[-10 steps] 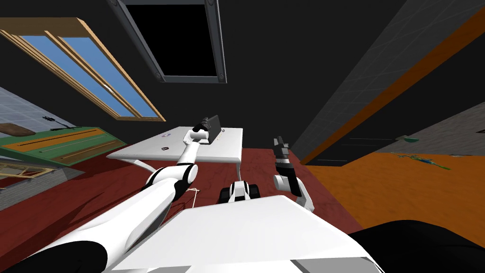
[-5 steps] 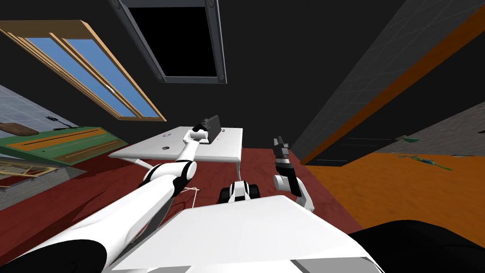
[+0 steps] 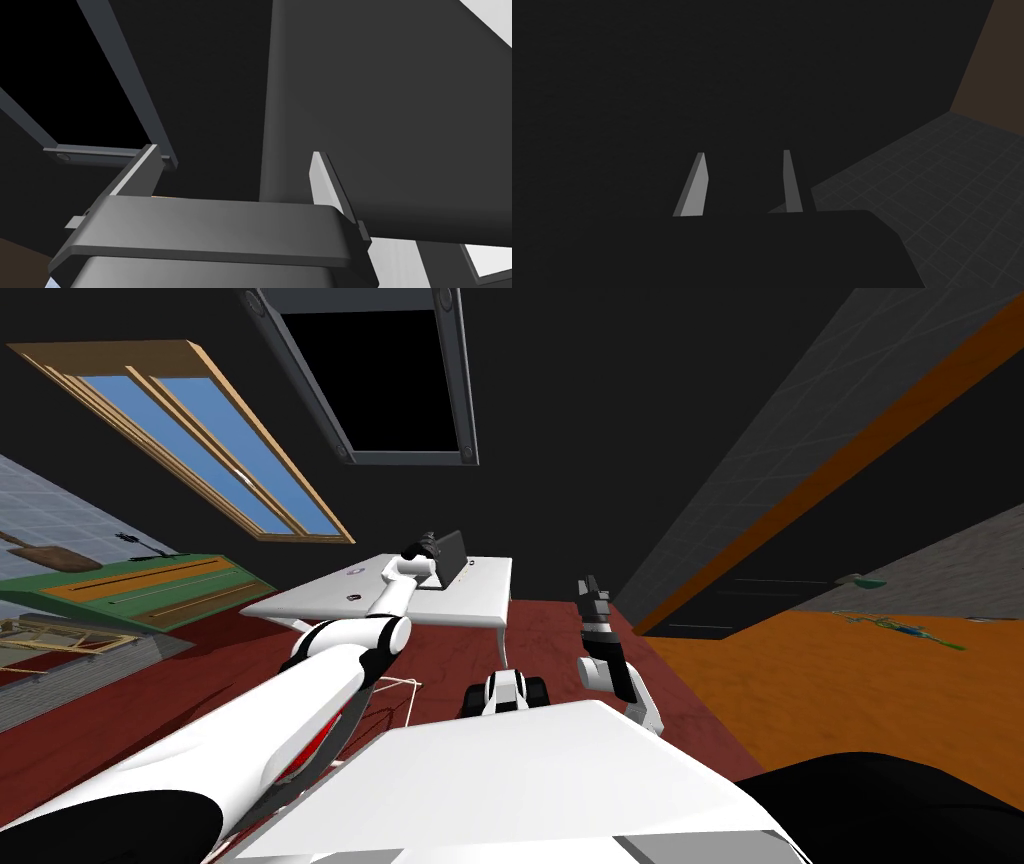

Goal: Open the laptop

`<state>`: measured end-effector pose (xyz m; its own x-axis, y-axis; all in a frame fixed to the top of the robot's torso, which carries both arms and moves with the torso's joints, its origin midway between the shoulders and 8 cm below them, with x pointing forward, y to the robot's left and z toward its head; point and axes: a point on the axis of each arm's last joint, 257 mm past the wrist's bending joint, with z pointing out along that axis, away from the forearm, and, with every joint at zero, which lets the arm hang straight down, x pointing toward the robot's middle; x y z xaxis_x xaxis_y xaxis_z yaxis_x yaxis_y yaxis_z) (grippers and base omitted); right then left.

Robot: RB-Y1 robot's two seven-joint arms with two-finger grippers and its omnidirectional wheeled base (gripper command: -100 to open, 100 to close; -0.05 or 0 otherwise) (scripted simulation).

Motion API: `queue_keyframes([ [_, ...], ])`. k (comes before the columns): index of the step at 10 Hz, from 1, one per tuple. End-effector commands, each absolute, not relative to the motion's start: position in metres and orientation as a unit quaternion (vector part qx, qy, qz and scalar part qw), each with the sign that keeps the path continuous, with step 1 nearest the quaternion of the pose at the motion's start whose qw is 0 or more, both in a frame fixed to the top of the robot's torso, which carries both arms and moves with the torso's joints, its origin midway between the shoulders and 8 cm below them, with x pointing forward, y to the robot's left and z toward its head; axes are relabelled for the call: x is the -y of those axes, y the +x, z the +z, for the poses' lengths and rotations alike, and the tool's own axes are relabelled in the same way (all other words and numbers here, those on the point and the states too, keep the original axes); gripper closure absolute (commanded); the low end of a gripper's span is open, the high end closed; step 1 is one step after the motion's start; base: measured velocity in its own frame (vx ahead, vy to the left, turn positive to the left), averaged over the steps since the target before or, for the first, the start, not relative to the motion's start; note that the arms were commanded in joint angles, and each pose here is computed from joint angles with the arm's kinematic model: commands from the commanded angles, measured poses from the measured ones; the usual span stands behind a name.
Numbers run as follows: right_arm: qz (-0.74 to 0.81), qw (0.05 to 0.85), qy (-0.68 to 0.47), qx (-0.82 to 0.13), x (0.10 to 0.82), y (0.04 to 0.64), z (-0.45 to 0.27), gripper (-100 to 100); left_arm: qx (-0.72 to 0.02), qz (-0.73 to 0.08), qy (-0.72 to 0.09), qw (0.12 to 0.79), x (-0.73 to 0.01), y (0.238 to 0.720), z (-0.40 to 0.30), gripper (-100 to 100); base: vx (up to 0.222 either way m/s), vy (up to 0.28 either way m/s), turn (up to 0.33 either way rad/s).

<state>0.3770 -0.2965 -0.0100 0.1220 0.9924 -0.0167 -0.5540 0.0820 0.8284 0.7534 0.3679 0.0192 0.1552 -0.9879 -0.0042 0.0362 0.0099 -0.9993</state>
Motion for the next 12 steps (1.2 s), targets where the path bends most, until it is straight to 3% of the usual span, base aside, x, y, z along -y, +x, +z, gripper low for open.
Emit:
queue_keyframes([
  [1, 0.582, 0.664, 0.346, -0.316, 0.297, 0.377, -0.01, 0, -0.459, -0.45, -0.547, 0.536, -0.381, 0.754, -0.015, -100, -0.005, -0.012, -0.003],
  [3, 0.582, 0.664, 0.346, -0.316, 0.297, 0.377, -0.01, 0, -0.462, -0.444, -0.553, 0.532, -0.383, 0.753, -0.024, -100, 0.004, 0.002, -0.001],
  [4, 0.582, 0.664, 0.346, -0.316, 0.297, 0.377, -0.01, 0, -0.44, -0.462, -0.539, 0.55, -0.397, 0.756, 0.016, -100, -0.032, -0.032, 0.048],
  [6, 0.582, 0.664, 0.346, -0.316, 0.296, 0.377, -0.01, 0, -0.434, -0.472, -0.529, 0.555, -0.392, 0.758, 0.032, -100, -0.044, -0.035, 0.016],
  [10, 0.582, 0.664, 0.346, -0.316, 0.297, 0.377, -0.01, 0, -0.444, -0.45, -0.555, 0.541, -0.403, 0.758, -0.007, -100, -0.004, -0.003, -0.003],
  [11, 0.582, 0.664, 0.346, -0.316, 0.297, 0.377, -0.01, 0, -0.467, -0.434, -0.566, 0.523, -0.387, 0.754, -0.044, 100, 0.05, 0.049, -0.048],
  [12, 0.582, 0.664, 0.346, -0.316, 0.297, 0.377, -0.01, 0, -0.468, -0.431, -0.568, 0.522, -0.389, 0.752, -0.047, 100, 0.059, 0.048, -0.035],
])
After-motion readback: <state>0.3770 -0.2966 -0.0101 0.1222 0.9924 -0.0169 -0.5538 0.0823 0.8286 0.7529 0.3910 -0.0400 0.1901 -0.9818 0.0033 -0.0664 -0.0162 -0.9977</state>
